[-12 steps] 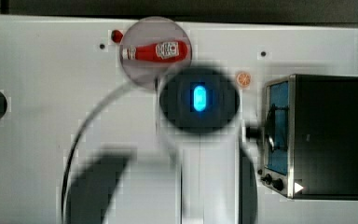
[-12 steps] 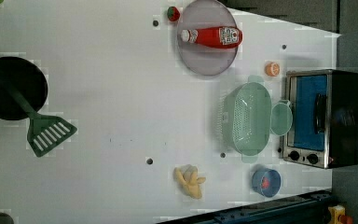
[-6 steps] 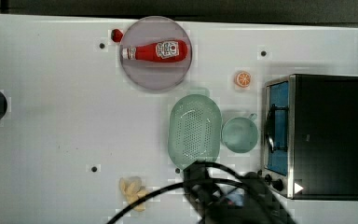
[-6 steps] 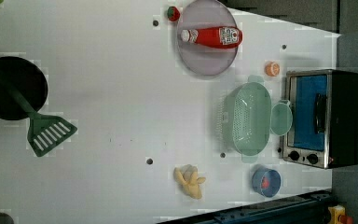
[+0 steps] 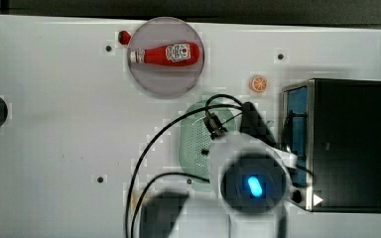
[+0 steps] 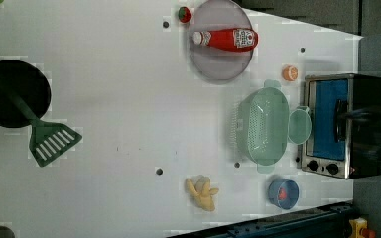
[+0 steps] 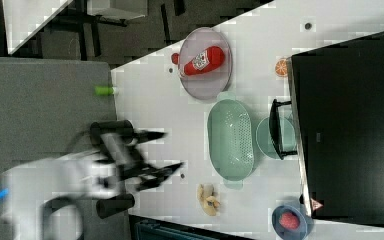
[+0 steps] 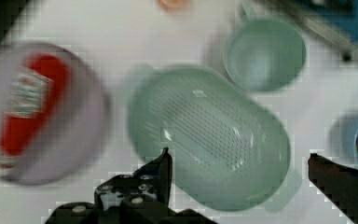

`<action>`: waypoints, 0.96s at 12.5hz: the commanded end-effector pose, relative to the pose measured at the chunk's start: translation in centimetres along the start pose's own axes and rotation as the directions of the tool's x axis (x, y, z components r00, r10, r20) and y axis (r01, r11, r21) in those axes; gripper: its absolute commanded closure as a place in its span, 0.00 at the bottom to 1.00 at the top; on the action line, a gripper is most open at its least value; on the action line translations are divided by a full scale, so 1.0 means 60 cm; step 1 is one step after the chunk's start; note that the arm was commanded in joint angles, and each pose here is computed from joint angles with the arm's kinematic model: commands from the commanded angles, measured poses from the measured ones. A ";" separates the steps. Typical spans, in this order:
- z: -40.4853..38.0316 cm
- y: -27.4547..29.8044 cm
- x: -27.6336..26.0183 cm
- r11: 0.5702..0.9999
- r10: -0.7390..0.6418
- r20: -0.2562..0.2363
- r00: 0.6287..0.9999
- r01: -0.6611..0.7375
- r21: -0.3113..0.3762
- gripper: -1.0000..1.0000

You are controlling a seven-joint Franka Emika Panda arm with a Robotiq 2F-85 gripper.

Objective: Drag strainer right to left.

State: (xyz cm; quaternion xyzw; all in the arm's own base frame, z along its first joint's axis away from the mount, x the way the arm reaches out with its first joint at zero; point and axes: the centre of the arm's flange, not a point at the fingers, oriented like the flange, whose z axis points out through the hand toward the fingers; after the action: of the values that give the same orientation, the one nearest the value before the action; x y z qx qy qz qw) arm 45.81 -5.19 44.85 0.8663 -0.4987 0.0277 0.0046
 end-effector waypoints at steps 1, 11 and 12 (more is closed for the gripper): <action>0.132 -0.002 -0.056 0.979 0.191 0.034 0.981 -0.188 -0.079 0.00; 0.436 -0.053 -0.080 0.916 0.399 0.022 0.917 -0.398 -0.052 0.00; 0.447 -0.055 -0.090 0.918 0.395 0.023 0.918 -0.393 -0.060 0.00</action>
State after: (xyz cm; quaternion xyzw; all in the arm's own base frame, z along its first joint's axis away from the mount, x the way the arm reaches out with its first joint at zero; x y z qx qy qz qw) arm 48.81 -0.49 20.23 0.7730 -0.6337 0.0281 -0.0130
